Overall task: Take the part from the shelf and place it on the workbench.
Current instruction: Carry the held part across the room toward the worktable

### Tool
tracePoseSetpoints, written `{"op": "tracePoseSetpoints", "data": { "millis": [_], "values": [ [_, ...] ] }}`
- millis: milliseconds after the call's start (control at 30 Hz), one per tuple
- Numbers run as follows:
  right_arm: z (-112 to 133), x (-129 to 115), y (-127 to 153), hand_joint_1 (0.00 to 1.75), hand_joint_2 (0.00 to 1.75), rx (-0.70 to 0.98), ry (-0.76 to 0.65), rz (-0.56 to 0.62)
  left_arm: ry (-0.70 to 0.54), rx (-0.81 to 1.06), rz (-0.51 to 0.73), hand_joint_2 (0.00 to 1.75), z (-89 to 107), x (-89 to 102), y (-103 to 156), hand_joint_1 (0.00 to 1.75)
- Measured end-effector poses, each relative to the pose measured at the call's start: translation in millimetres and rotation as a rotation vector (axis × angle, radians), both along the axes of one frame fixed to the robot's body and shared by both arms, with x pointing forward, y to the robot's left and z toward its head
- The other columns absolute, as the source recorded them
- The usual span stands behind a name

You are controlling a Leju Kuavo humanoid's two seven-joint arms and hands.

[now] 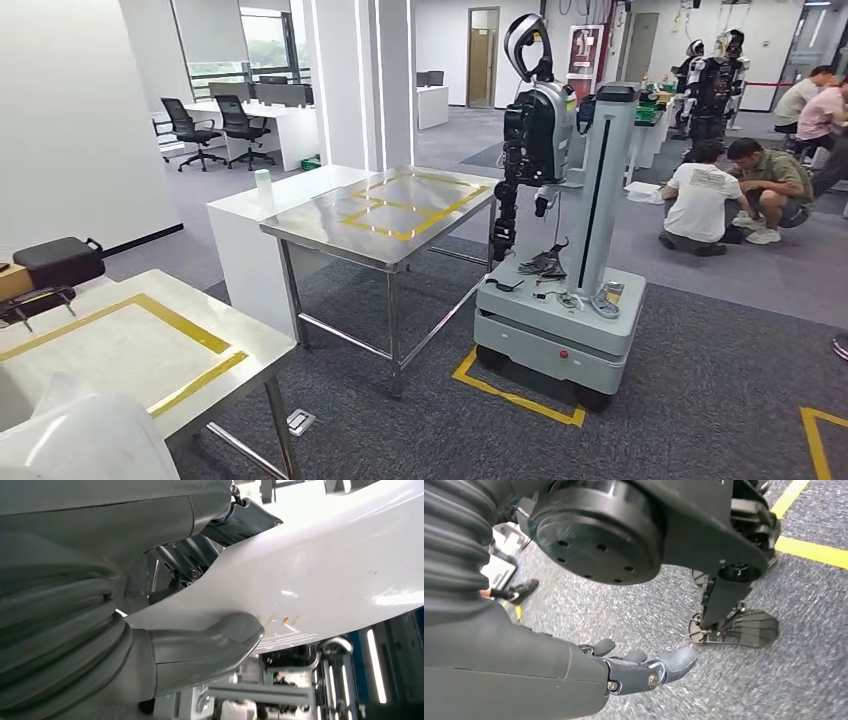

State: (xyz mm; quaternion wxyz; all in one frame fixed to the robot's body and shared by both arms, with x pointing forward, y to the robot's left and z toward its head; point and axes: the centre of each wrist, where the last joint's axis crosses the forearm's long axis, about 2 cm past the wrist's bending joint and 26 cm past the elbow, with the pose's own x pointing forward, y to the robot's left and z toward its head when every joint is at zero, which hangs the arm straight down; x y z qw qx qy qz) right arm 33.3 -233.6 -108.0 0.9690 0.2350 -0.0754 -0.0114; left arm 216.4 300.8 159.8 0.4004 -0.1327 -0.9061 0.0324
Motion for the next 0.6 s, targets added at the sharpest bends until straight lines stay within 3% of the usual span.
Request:
{"op": "tracePoseSetpoints", "data": {
  "millis": [600],
  "values": [
    [0.1, 0.0, 0.4, 0.00, 1.75, 0.003, -0.027, -0.027, -0.026, 0.004, 0.024, 1.75, 3.4, 2.8, 4.3, 1.75]
  ]
}}
